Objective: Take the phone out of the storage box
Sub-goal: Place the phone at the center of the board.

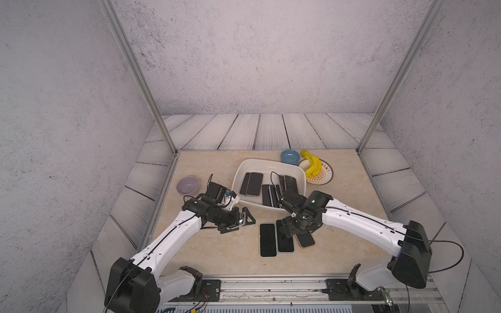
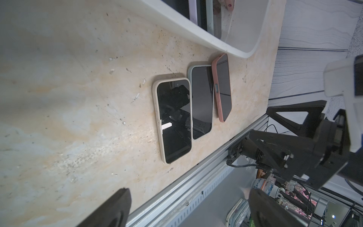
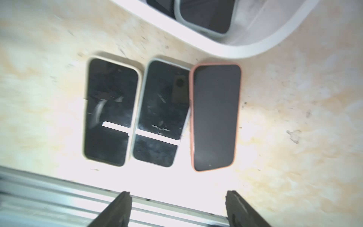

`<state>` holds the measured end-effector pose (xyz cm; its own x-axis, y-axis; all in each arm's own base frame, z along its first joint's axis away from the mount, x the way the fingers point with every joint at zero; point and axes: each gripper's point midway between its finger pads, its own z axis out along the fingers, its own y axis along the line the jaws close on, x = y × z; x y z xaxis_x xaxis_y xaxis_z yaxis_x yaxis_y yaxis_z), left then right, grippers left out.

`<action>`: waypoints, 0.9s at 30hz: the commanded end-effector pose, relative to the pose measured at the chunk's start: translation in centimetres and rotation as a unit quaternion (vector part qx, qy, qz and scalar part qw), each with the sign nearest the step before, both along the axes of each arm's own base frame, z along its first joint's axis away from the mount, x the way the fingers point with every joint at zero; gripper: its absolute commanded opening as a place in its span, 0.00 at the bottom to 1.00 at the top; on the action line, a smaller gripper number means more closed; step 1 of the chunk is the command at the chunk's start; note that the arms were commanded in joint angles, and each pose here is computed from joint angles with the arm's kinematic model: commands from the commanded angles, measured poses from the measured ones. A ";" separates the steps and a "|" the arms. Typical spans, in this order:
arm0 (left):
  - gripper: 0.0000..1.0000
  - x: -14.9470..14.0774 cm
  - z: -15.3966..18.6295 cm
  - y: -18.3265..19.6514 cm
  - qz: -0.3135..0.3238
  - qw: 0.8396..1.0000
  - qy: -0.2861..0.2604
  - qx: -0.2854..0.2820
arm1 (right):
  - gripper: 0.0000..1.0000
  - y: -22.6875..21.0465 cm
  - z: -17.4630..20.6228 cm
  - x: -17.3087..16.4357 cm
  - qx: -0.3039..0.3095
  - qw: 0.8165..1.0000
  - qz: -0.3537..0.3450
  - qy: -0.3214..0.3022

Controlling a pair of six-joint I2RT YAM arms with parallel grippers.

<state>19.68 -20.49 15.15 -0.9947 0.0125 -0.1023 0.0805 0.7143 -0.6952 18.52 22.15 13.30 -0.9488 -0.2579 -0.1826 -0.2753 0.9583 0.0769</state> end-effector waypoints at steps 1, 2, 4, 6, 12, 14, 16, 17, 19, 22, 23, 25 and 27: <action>1.00 1.0 0.8 -0.1 0.007 1.000 -0.013 -0.004 | 0.80 2.6 -0.9 -0.8 0.100 0.994 0.012 0.047; 1.00 0.9 1.0 -0.1 0.006 1.000 -0.015 -0.004 | 0.79 3.5 -1.0 -0.6 0.130 0.990 0.014 0.051; 1.00 0.9 0.9 0.0 0.007 1.000 -0.014 -0.001 | 0.79 4.7 -1.6 -0.9 0.165 0.984 0.021 0.070; 1.00 0.7 0.9 0.1 0.008 1.000 -0.014 0.001 | 0.79 5.6 -2.7 -0.8 0.185 0.979 0.024 0.084; 1.00 0.2 0.8 0.6 0.007 1.000 -0.013 0.009 | 0.79 5.8 -5.6 0.7 0.171 0.980 0.015 0.102; 1.00 0.0 0.8 0.7 0.006 1.000 -0.012 0.012 | 0.79 5.1 -6.6 1.3 0.150 0.983 0.013 0.103; 1.00 -0.2 0.8 0.9 0.005 1.000 -0.011 0.016 | 0.79 4.4 -7.3 1.9 0.133 0.986 0.009 0.102; 1.00 -0.3 0.8 0.9 0.005 1.000 -0.010 0.018 | 0.79 4.0 -7.6 2.1 0.124 0.987 0.005 0.102; 1.00 -0.5 0.7 1.1 0.004 1.000 -0.009 0.022 | 0.79 3.0 -8.2 2.6 0.109 0.989 -0.003 0.101; 1.00 -0.6 0.8 1.2 0.002 1.000 -0.009 0.026 | 0.79 1.7 -8.7 3.3 0.097 0.990 -0.018 0.100; 1.00 -0.6 0.8 1.3 0.002 1.000 -0.009 0.028 | 0.79 1.2 -8.8 3.5 0.094 0.990 -0.022 0.099; 1.00 -0.5 0.9 1.3 0.002 1.000 -0.011 0.029 | 0.79 0.5 -8.6 3.9 0.092 0.991 -0.028 0.094; 1.00 -0.4 0.8 1.3 0.002 0.999 -0.011 0.030 | 0.79 -0.1 -8.4 4.2 0.088 0.991 -0.032 0.091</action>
<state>18.92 -19.50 15.21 -0.9956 0.0117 -0.0930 0.0703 0.7501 -0.6576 22.43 23.50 4.70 -0.9848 -0.1697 -0.0362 -0.1720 0.9279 0.3309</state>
